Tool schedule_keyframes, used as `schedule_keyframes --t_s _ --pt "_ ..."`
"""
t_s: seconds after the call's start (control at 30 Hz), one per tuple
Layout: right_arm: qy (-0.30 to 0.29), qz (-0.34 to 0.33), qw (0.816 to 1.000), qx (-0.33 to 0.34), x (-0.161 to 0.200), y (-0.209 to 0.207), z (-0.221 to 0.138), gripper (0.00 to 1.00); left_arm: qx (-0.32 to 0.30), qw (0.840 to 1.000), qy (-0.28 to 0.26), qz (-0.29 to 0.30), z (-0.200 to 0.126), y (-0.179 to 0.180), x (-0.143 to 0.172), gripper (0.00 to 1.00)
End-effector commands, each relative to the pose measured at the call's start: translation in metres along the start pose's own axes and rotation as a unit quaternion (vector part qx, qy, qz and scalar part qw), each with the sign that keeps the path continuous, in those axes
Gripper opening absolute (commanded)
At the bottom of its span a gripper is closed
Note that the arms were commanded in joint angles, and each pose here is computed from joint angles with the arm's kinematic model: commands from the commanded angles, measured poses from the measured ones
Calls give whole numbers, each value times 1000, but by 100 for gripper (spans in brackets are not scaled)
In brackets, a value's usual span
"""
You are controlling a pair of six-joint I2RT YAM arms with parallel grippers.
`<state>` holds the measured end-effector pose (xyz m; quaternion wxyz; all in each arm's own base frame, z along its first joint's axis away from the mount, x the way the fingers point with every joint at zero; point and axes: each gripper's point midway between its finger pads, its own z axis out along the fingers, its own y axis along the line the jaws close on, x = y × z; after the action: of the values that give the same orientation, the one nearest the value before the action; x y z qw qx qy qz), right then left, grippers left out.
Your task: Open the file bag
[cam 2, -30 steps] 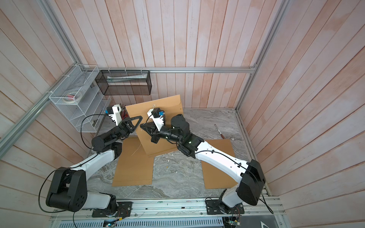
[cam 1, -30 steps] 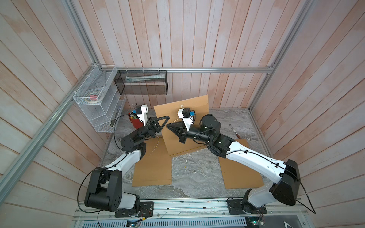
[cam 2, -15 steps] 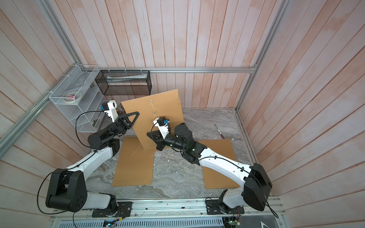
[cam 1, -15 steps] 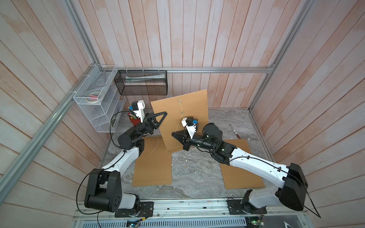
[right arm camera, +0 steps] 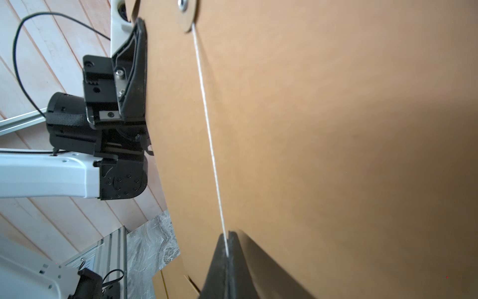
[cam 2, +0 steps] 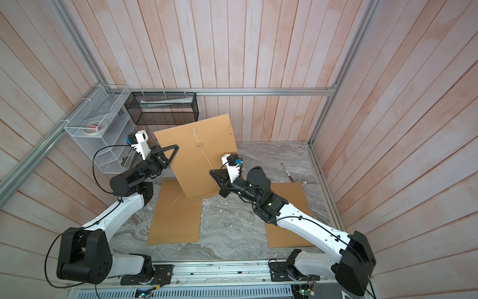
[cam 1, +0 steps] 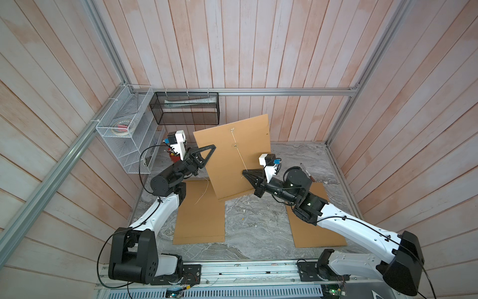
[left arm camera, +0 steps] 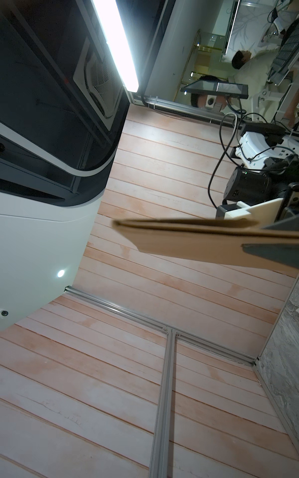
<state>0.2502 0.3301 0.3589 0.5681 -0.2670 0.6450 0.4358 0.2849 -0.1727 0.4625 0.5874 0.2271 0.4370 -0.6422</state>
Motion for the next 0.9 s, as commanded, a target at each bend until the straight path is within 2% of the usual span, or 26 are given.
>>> schedule_keyframes --t_s 0.0,0.53,0.87 --pt "-40 -1 999 37 -27 -16 -17 0 5 1000 12 12 -2 -6 3 0" --pt "-68 -106 984 123 -103 -31 -47 0 1 998 61 -3 -13 -4 33 0" --pt "-81 -134 979 129 -129 -24 -59 0 5 997 74 -19 -18 0 46 0"
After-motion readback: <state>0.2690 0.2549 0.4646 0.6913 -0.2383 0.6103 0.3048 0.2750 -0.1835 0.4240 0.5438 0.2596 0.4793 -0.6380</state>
